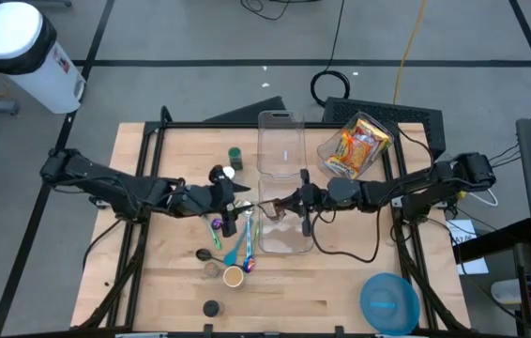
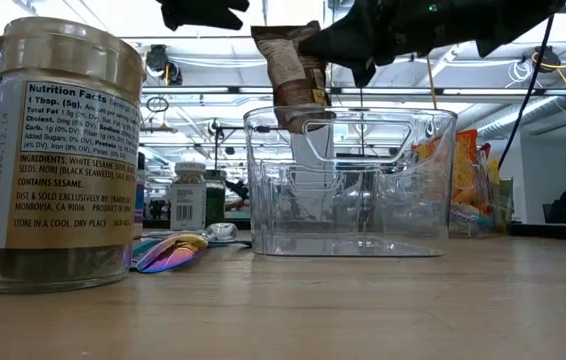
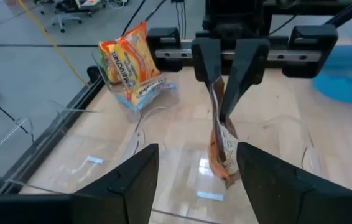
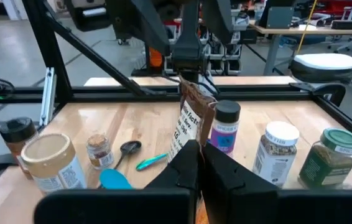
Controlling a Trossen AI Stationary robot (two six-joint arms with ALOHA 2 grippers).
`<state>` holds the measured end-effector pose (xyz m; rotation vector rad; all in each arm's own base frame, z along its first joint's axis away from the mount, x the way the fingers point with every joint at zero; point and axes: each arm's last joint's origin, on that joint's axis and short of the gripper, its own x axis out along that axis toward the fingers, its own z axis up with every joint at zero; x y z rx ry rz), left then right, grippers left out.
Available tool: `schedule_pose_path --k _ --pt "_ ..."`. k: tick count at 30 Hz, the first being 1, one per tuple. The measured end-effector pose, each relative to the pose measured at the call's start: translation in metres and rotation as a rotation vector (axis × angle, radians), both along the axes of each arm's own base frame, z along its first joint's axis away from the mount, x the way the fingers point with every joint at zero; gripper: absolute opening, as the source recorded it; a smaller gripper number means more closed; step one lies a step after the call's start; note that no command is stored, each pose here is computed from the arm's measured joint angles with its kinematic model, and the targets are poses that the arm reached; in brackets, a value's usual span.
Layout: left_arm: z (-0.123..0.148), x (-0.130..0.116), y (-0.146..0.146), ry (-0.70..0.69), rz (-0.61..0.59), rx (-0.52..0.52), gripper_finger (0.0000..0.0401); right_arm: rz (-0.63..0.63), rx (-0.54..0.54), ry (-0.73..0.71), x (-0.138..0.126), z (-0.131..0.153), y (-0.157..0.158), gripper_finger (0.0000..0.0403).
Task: Pick & Place Food Item
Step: Put the orange spice pack into the top left transparent bin
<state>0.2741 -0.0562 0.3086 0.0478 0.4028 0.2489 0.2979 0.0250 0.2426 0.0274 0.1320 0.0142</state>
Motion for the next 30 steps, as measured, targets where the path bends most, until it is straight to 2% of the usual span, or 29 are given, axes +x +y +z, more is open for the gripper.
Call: schedule_pose_path --k 8,17,30 --pt "-0.014 0.011 -0.003 0.04 0.0 -0.022 0.022 0.0 0.001 -0.017 0.0 0.002 0.0 0.0" --pt "-0.026 0.035 0.003 -0.013 -0.012 -0.051 0.0219 0.002 0.004 -0.021 0.0 0.002 0.001 0.0" --pt "-0.029 0.04 0.015 -0.007 -0.015 -0.071 0.0163 -0.001 0.002 -0.004 0.0 0.0 0.001 0.0"
